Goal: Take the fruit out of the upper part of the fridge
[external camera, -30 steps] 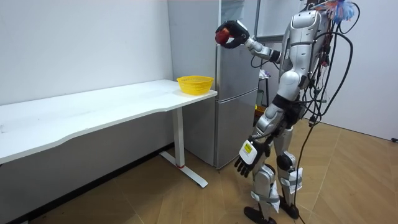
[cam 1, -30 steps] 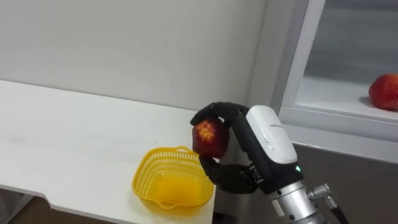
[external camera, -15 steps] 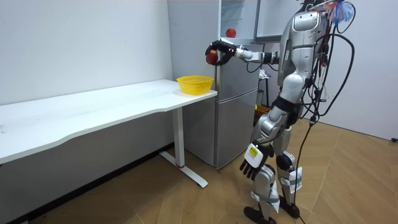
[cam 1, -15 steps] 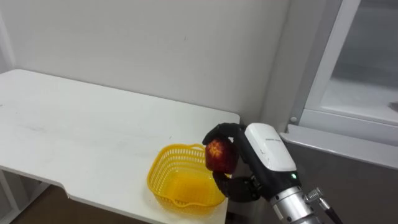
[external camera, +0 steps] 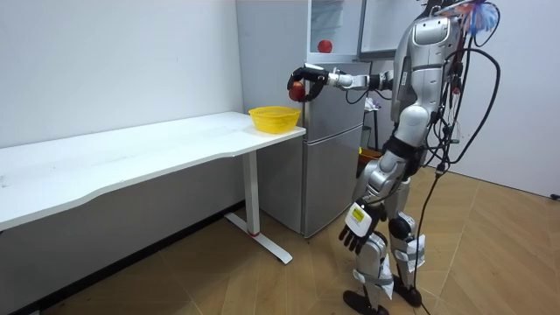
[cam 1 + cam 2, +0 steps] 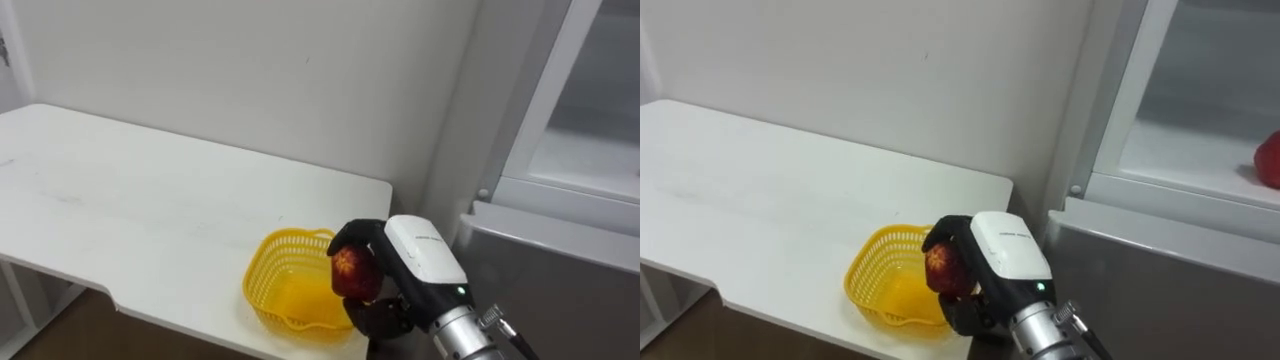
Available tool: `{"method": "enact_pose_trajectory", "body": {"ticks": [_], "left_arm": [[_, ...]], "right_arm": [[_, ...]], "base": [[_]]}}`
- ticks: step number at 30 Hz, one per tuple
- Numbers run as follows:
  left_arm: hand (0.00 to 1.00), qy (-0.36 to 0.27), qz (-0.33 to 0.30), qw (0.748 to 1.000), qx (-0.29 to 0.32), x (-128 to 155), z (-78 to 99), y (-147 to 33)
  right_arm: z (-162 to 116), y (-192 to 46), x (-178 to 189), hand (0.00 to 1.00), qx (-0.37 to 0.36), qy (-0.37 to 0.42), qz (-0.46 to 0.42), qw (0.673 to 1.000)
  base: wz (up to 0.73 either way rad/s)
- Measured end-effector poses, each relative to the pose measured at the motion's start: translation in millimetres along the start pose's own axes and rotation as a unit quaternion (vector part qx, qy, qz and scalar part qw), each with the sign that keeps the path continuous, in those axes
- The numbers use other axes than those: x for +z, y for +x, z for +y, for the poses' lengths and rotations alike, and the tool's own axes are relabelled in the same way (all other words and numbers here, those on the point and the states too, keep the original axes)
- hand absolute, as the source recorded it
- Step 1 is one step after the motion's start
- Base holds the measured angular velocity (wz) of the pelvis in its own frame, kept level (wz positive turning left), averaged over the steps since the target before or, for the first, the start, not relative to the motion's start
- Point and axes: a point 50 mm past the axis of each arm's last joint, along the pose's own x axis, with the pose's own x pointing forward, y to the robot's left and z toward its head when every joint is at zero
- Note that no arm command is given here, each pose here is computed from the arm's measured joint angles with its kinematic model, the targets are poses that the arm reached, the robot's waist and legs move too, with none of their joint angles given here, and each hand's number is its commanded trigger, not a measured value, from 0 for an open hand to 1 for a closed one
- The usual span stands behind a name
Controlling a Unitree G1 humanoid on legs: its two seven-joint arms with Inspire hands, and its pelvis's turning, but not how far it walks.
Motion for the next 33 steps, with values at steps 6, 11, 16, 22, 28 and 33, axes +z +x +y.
{"method": "enact_pose_trajectory", "body": {"ticks": [6, 11, 16, 22, 28, 33], "left_arm": [[0.00, 0.001, -0.002, 1.000, -0.007, 1, 0.6, 0.1], [0.00, 0.001, -0.001, 1.000, -0.008, 1, 0.6, 0.0], [0.00, 0.002, -0.002, 1.000, -0.006, 2, 2.3, 0.0], [0.00, 0.002, 0.002, 1.000, -0.001, 3, 4.7, 0.0], [0.00, 0.001, 0.002, 1.000, 0.002, 3, 5.4, -0.2], [0.00, 0.001, 0.002, 1.000, 0.002, 2, 5.3, -0.2]], "right_arm": [[-1, 7, -5, 1.00, 0.007, -0.015, 0.009, 1.000], [0, 10, -11, 1.00, 0.023, -0.023, 0.025, 0.999], [0, 11, -11, 1.00, 0.025, -0.024, 0.029, 0.999], [7, 11, -7, 1.00, 0.051, -0.031, 0.024, 0.998], [5, 17, -6, 1.00, 0.061, -0.036, 0.025, 0.997], [4, 20, -10, 1.00, 0.064, -0.049, 0.035, 0.996]], "base": [[0.01], [0.00], [0.03], [0.03], [0.00], [0.02]]}}
